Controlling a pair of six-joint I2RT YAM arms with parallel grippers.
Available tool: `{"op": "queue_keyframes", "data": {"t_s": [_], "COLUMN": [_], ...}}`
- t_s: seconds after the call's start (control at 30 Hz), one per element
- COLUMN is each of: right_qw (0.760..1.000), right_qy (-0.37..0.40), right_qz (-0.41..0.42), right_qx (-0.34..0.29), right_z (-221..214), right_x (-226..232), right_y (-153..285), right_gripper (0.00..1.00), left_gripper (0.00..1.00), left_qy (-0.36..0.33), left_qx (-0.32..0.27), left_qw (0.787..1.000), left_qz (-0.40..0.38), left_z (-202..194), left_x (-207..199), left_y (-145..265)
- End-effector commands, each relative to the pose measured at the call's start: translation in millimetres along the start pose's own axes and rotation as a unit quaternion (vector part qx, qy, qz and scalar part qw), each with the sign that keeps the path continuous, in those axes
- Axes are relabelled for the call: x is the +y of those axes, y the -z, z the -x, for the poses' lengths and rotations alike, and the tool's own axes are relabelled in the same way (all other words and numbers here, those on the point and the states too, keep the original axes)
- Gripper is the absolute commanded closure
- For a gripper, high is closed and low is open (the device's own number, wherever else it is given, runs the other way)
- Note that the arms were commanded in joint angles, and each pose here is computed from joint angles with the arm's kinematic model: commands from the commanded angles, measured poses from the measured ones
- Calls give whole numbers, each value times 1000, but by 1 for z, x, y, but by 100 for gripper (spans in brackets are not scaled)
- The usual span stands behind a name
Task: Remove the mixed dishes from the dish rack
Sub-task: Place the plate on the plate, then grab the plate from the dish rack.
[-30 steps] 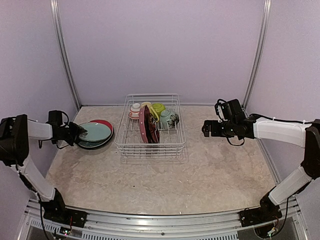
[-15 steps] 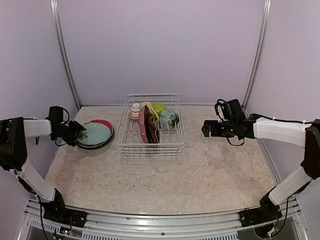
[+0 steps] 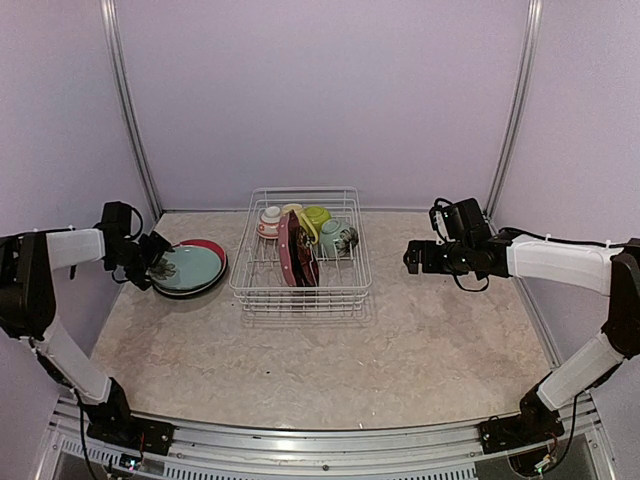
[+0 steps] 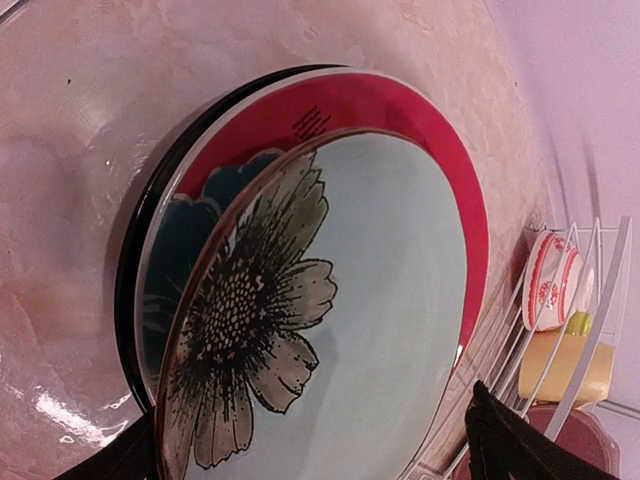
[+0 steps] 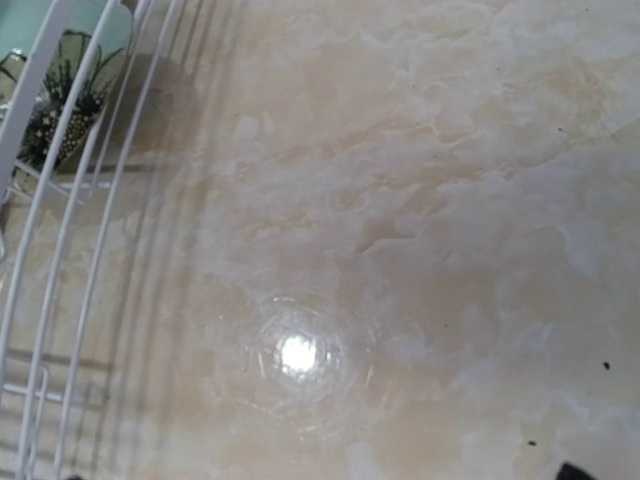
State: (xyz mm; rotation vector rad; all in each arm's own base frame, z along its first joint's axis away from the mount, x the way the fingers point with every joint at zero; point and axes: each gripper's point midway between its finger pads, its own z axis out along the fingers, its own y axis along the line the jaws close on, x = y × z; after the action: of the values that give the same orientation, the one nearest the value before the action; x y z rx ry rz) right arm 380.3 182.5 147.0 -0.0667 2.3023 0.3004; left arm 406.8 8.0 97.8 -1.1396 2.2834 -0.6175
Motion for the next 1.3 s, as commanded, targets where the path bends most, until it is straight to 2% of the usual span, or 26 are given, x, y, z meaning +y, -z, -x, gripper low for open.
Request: {"op": "queue_keyframes", "data": {"t_s": [0.0, 0.17, 0.27, 0.47, 0.73, 0.83, 0.97, 1.27], "right_qw": [1000, 1000, 1000, 1000, 999, 999, 999, 998], "right_qy": [5, 7, 10, 8, 4, 8, 27, 54], "right_qz": [0, -4, -8, -18, -15, 1, 11, 38], "right_qx": [-4, -7, -7, 1, -40, -37, -35, 0], "right_z": [-2, 0, 2, 11, 29, 25, 19, -8], "right_x": [2, 2, 2, 4, 5, 10, 11, 14], "right_y": [6, 6, 3, 0, 11, 11, 13, 10], "right_gripper": [0, 0, 0, 0, 0, 0, 0, 0], "left_gripper": [8, 6, 1, 1, 1, 1, 1, 1], "left_qy": [-15, -17, -21, -20, -18, -35, -86, -225], "left_qx": [-7, -2, -5, 2, 11, -11, -18, 27], "left_qw": [1000, 999, 998, 997, 994, 997, 996, 970], "left_qz": [0, 31, 58, 81, 104, 72, 12, -89], "left_z": [8, 14, 16, 14, 14, 13, -9, -108], "left_x": [-16, -12, -4, -1, 7, -10, -50, -142], "left_y": [-1, -8, -9, -3, 2, 22, 50, 90]}}
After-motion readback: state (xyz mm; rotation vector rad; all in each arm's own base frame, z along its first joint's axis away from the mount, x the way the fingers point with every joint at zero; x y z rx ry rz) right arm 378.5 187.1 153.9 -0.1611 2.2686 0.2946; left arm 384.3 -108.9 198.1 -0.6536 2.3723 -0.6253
